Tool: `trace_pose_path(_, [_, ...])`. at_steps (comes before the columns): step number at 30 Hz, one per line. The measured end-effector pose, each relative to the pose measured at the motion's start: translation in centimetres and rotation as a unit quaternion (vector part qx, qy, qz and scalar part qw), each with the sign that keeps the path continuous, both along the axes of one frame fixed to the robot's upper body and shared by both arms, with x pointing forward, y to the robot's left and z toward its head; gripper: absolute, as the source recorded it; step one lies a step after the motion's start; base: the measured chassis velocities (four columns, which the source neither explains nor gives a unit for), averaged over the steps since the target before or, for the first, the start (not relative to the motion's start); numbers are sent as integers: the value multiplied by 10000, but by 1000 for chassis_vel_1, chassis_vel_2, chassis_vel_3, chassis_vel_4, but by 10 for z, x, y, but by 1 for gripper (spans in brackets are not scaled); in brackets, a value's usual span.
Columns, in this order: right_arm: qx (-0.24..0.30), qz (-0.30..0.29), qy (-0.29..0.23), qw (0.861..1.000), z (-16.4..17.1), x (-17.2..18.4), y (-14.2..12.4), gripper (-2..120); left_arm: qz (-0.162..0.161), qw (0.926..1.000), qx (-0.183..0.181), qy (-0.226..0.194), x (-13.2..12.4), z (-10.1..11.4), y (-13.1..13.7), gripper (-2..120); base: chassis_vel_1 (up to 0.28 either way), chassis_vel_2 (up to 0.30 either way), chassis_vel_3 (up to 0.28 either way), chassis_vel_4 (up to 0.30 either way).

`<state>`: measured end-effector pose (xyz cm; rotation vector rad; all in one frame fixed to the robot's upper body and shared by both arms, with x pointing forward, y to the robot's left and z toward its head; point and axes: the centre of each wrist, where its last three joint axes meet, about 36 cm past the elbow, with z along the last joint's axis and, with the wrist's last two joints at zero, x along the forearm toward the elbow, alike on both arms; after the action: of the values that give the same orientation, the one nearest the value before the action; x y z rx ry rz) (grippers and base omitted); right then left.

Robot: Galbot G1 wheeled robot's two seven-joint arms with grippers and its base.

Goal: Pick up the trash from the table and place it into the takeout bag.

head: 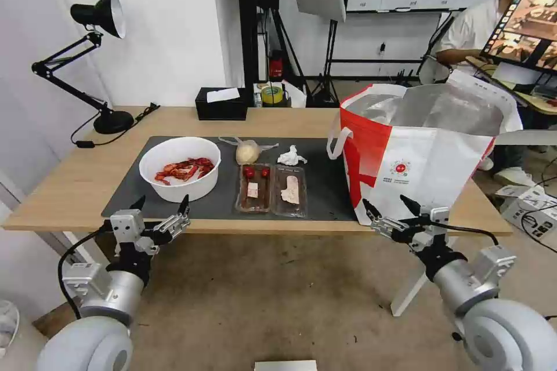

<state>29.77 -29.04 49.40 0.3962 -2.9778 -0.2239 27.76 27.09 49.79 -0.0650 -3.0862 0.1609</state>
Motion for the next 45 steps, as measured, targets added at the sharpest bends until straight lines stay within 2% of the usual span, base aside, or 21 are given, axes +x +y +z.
trace_pose_path(5, [-6, -50, -207, 9998, -12, 1, 4, 100, 48, 9999, 68, 81, -1, -9, -1, 100, 0, 0, 0, 0])
trace_pose_path(15, [-91, -105, -271, 9995, -23, 0, 7, 100, 59, 9999, 104, 94, -1, -17, -1, 100, 0, 0, 0, 0])
trace_pose_path(22, [-226, -147, -306, 9992, -46, 1, 10, 100, 42, 9999, 5, 102, -1, -42, -3, 100, 0, 0, 0, 0])
trace_pose_path(34, [-313, -149, -206, 9992, -64, -1, 18, 100, 30, 9997, -1, 246, -4, -65, -5, 100, 0, 0, 0, 0])
trace_pose_path(45, [-363, -95, -142, 9992, -70, -5, 22, 100, -23, 9998, 117, 180, -5, -68, -4, 100, 0, 0, 0, 0])
